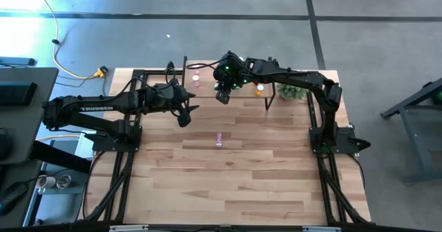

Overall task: Pick and place medicine bottles onto shelf by color
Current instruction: Put the yellow pill bottle aligned with the other yellow pill bottles on the shelf, then put the pink pill bottle with the other pink pill bottles on the shelf

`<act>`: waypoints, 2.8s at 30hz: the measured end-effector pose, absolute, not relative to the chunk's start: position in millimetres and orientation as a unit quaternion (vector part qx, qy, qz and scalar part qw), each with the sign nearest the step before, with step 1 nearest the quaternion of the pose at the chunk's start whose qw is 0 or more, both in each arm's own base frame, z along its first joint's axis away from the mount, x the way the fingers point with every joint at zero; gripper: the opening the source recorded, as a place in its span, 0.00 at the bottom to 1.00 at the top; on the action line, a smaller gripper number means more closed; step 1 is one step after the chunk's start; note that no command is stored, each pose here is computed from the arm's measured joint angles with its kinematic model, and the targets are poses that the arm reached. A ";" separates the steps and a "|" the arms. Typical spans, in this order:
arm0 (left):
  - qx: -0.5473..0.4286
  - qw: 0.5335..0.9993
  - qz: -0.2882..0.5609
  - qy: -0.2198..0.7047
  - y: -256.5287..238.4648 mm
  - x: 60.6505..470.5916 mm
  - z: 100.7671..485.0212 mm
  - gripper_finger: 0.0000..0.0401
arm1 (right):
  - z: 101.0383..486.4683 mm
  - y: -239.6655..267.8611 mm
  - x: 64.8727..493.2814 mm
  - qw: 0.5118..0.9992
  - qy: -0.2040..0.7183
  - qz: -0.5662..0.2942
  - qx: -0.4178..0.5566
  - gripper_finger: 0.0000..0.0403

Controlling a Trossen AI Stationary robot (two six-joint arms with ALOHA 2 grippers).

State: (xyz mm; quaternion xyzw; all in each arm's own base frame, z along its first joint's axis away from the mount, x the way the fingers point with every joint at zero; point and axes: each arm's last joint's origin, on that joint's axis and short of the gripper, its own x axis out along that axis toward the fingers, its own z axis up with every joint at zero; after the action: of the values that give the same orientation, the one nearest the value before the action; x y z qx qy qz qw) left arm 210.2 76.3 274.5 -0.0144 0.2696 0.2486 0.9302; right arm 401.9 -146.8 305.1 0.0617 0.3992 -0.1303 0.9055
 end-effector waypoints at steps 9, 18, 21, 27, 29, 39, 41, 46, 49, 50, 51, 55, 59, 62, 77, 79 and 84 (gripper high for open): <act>-0.014 0.930 0.249 0.269 76.3 210.3 274.6 0.54 | 304.9 -146.7 401.7 0.905 0.401 -0.130 0.062 0.30; -0.014 0.930 0.249 0.270 76.3 210.3 274.6 0.54 | 304.8 -146.6 401.6 0.904 0.400 -0.134 0.070 0.30; -0.014 0.930 0.249 0.270 76.3 210.2 274.5 0.54 | 304.7 -146.6 401.5 0.904 0.401 -0.133 0.069 0.30; -0.014 0.930 0.249 0.270 76.3 210.2 274.6 0.54 | 304.7 -146.6 401.5 0.904 0.402 -0.130 0.061 0.30; -0.014 0.930 0.249 0.270 76.3 210.3 274.6 0.54 | 304.6 -146.6 401.6 0.904 0.402 -0.129 0.060 0.30; -0.014 0.930 0.249 0.269 76.3 210.3 274.6 0.54 | 301.4 -146.9 401.9 0.901 0.406 -0.134 0.069 0.41; -0.014 0.930 0.249 0.269 76.3 210.3 274.5 0.54 | 301.2 -146.8 401.7 0.901 0.407 -0.134 0.070 0.41; -0.014 0.930 0.249 0.269 76.3 210.3 274.6 0.54 | 301.7 -146.9 401.9 0.902 0.405 -0.134 0.070 0.41; -0.014 0.930 0.249 0.269 76.3 210.3 274.6 0.54 | 303.4 -146.7 401.4 0.903 0.403 -0.134 0.069 0.41; -0.014 0.930 0.249 0.269 76.3 210.3 274.6 0.54 | 304.8 -146.4 400.8 0.904 0.401 -0.135 0.069 0.42; -0.014 0.930 0.249 0.269 76.4 210.3 274.7 0.54 | 306.5 -146.2 400.2 0.905 0.399 -0.135 0.069 0.42; -0.014 0.930 0.249 0.269 76.3 210.3 274.6 0.54 | 316.2 -144.3 394.1 0.906 0.393 -0.142 0.069 0.42; -0.014 0.930 0.249 0.269 76.3 210.3 274.6 0.54 | 324.7 -142.4 388.9 0.908 0.386 -0.147 0.076 0.42; -0.014 0.930 0.249 0.269 76.3 210.3 274.6 0.54 | 330.5 -141.3 385.6 0.910 0.380 -0.148 0.075 0.42; -0.024 0.927 0.244 0.284 75.1 208.8 271.7 0.54 | 353.7 -100.9 353.1 0.884 0.445 -0.114 0.084 0.42; -0.030 0.926 0.245 0.287 74.8 208.4 271.1 0.54 | 349.8 -92.1 353.1 0.876 0.463 -0.105 0.084 0.42; -0.044 0.919 0.247 0.303 74.1 206.3 267.8 0.54 | 328.2 -72.1 357.3 0.856 0.494 -0.101 0.112 0.42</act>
State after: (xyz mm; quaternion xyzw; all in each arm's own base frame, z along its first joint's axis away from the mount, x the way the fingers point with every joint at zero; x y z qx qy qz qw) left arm 206.3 74.1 267.8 -0.0436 0.3034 0.2472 0.9192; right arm 357.3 -72.1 328.2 0.1121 0.4943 -0.1006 0.8561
